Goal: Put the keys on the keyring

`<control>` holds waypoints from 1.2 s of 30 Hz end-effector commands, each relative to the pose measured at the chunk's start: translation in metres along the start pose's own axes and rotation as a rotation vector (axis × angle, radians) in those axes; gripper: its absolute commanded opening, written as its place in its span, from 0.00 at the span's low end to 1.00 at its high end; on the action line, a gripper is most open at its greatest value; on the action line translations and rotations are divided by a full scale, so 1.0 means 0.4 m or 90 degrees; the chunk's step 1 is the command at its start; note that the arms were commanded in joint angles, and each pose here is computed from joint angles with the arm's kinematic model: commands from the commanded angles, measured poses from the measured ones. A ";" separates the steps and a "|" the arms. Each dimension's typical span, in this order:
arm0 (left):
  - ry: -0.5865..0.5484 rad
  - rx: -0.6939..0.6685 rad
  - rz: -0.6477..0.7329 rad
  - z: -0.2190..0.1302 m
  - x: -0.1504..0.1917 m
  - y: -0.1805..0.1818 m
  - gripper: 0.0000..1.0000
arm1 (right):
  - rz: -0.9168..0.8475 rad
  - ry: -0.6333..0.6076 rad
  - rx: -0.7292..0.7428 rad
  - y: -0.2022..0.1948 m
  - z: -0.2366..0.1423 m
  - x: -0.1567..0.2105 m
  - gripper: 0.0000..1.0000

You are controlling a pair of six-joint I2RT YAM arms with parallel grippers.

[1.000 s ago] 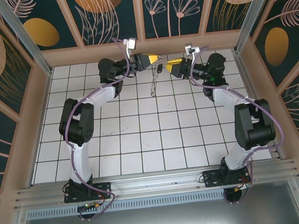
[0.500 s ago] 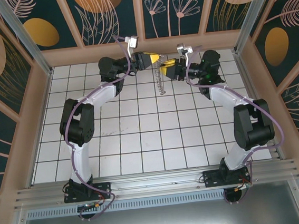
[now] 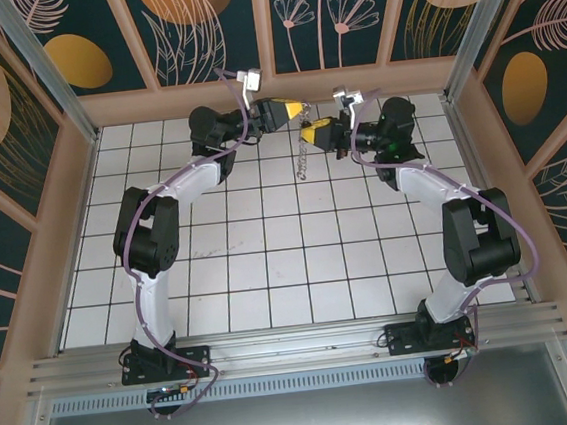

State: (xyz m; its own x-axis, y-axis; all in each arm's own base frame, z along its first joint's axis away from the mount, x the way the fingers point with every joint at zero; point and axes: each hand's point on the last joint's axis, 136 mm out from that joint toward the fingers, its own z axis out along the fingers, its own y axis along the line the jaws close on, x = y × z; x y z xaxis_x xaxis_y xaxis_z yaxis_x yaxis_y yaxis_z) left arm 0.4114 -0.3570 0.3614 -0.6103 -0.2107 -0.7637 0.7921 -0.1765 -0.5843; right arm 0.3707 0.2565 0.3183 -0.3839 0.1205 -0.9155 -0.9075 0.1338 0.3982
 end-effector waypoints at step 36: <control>-0.018 -0.076 0.099 -0.005 0.000 0.009 0.00 | 0.043 0.073 0.138 -0.035 -0.022 -0.002 0.00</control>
State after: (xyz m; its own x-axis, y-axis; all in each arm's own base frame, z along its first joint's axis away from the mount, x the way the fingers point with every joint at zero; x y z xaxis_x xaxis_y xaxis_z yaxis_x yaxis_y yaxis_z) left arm 0.4260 -0.3579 0.3369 -0.5560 -0.2504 -0.7926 0.8224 -0.0277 -0.5682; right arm 0.3848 0.2534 0.3002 -0.4988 0.0523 -0.8651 -0.8152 0.3108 0.4888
